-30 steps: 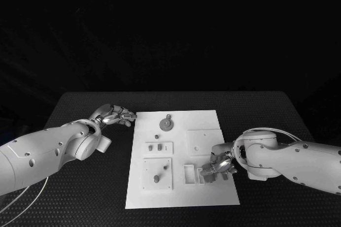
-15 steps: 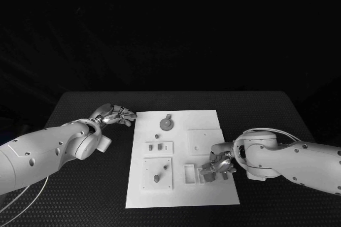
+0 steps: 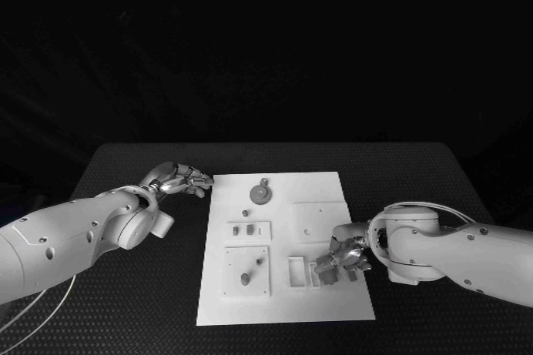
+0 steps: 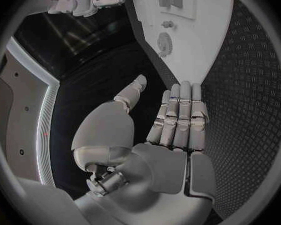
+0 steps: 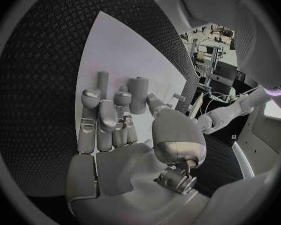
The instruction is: Assemble the parts on the task board
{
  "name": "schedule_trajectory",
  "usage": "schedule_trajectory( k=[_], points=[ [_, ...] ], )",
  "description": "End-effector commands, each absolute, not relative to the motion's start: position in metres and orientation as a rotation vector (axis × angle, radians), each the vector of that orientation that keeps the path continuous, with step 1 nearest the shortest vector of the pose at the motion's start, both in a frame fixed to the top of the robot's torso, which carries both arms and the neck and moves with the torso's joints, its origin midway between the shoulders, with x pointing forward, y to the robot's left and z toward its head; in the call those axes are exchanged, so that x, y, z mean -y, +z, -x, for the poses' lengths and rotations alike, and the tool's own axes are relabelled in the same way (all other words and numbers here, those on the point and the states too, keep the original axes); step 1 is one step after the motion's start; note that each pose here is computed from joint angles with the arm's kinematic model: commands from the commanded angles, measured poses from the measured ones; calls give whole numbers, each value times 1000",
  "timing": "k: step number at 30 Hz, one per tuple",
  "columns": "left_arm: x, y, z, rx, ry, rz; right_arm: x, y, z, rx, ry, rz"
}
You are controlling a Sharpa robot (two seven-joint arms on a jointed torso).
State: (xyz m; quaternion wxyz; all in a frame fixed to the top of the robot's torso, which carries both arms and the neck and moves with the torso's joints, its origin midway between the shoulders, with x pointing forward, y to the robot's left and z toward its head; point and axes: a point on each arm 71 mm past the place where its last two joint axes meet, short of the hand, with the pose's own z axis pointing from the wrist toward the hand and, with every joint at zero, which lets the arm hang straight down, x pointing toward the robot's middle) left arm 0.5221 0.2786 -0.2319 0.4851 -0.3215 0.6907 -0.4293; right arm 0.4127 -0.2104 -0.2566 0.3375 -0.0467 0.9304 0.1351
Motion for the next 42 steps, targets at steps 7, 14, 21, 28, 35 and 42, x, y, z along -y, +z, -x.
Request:
schedule_trajectory(
  k=[7, 14, 21, 28, 35, 42],
  points=[
    [-277, -232, -522, -1686, -1062, 783, 209, -246, -414, -2401, 431, -15],
    [-277, -232, -522, -1687, -1062, 783, 205, -233, -415, -2380, 486, -65],
    [-277, -232, -522, -1688, -1062, 783, 195, -232, -413, -2425, 557, -136],
    [-276, -232, -522, -1689, -1065, 782, 186, -235, -413, -2465, 550, -65],
    [-276, -232, -522, -1690, -1065, 782, 175, -243, -411, -2485, 576, -53],
    [-277, -232, -522, -1690, -1064, 782, 172, -247, -412, -2461, 556, -17]
  ],
)
